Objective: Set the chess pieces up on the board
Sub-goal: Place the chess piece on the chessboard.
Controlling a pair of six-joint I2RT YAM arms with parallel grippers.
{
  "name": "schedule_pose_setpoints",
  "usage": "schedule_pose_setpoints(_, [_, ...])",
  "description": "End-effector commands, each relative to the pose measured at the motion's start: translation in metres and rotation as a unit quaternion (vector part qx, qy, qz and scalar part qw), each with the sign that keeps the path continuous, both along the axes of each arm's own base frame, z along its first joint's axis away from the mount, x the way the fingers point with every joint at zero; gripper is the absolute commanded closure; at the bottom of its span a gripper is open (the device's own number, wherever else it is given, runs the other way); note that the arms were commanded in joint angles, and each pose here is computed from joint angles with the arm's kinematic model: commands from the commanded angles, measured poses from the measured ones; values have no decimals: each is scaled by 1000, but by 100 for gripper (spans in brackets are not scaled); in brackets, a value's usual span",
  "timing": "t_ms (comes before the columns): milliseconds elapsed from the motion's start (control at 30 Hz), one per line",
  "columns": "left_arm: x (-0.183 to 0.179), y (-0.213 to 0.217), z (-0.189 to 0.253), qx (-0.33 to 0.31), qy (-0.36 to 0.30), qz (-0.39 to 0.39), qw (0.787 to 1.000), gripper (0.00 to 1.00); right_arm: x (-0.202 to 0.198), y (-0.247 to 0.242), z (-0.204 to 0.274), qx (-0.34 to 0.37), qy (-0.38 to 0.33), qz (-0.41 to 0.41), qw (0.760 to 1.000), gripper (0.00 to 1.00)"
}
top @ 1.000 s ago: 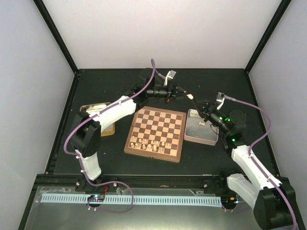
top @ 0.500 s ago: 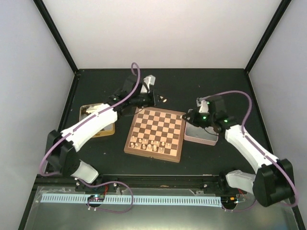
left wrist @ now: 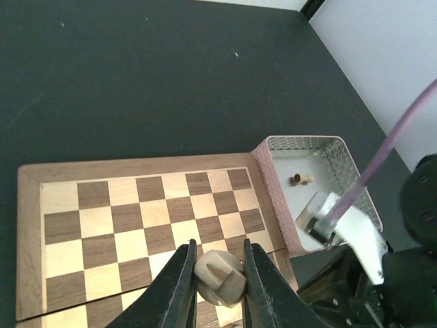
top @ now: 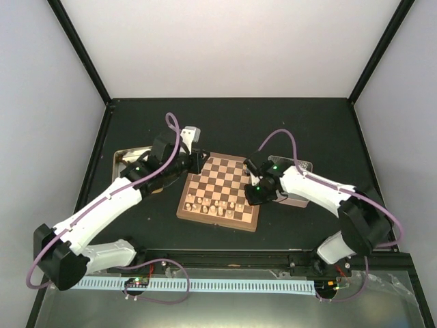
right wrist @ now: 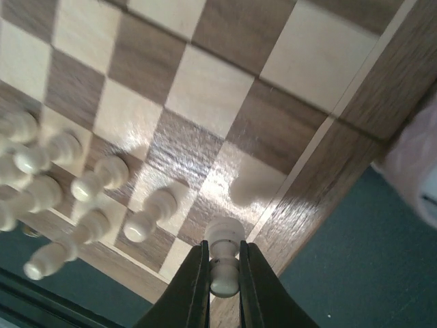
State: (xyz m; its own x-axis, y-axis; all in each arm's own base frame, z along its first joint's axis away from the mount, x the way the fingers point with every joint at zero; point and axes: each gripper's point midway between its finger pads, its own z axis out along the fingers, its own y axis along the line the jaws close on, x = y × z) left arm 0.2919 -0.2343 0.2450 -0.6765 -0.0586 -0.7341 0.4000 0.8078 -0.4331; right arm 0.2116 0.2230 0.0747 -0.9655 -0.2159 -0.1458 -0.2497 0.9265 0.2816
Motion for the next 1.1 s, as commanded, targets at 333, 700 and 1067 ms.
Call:
schedule_pose_setpoints(333, [-3, 14, 13, 25, -56, -1, 998, 98, -17, 9, -20, -86, 29, 46, 995, 91])
schedule_pose_setpoints(700, [-4, 10, 12, 23, -55, -12, 998, 99, -11, 21, 9, -46, 5, 34, 998, 61])
schedule_pose_setpoints(1067, [-9, -30, -30, 40, -23, -61, 997, 98, 34, -20, 57, 6, -122, -108, 987, 50])
